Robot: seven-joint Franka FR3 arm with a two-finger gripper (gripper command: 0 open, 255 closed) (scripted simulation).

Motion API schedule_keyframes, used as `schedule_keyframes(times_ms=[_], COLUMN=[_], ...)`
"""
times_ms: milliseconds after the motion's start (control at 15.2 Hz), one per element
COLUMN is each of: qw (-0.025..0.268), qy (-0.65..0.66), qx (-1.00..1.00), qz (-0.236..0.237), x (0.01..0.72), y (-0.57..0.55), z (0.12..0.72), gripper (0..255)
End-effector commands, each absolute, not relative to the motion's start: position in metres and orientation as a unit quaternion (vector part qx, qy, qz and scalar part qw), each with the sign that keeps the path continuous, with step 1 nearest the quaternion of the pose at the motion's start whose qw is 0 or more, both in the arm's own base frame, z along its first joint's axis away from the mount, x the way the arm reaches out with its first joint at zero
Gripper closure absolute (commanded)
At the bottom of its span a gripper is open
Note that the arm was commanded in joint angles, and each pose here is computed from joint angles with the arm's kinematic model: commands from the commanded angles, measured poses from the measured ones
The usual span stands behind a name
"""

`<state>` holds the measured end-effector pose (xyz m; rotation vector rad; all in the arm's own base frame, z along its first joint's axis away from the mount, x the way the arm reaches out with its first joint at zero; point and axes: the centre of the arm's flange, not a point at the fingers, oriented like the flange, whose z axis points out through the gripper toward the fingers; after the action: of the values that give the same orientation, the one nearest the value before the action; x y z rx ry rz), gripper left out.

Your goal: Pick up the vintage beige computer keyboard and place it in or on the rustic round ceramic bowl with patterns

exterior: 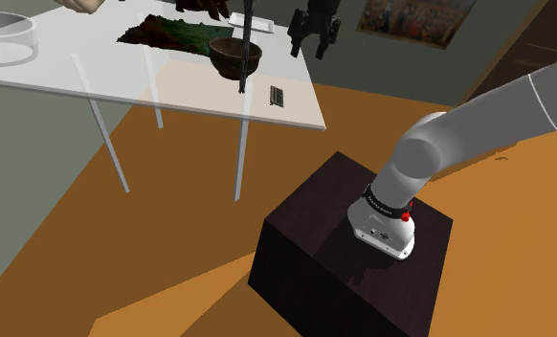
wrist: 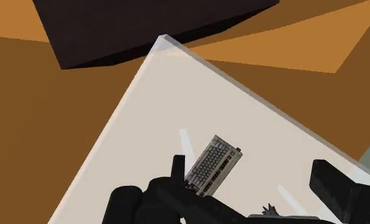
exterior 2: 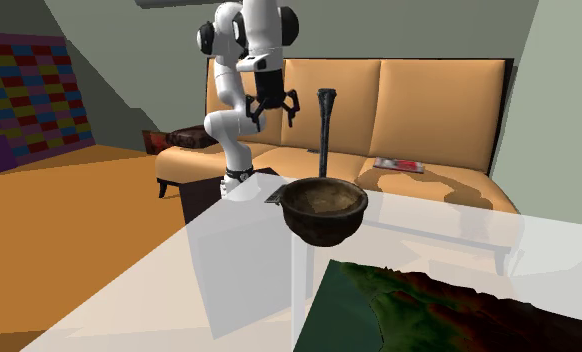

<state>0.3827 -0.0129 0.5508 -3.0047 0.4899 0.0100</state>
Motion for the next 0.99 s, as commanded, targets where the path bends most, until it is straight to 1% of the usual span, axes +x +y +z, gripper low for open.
schedule_keyframes(times_ms=[0, 594, 924], qw=[0.053, 0.069, 0.07], qy=[0.203, 0.378, 0.386], qx=[-0.978, -0.922, -0.918], qz=[0.012, 0.054, 0.056], x=[0.4, 0.473, 0.474], y=[-0.016, -0.049, -0.047], z=[0.528, 0.431, 0.405], gripper=[0, 0, 0])
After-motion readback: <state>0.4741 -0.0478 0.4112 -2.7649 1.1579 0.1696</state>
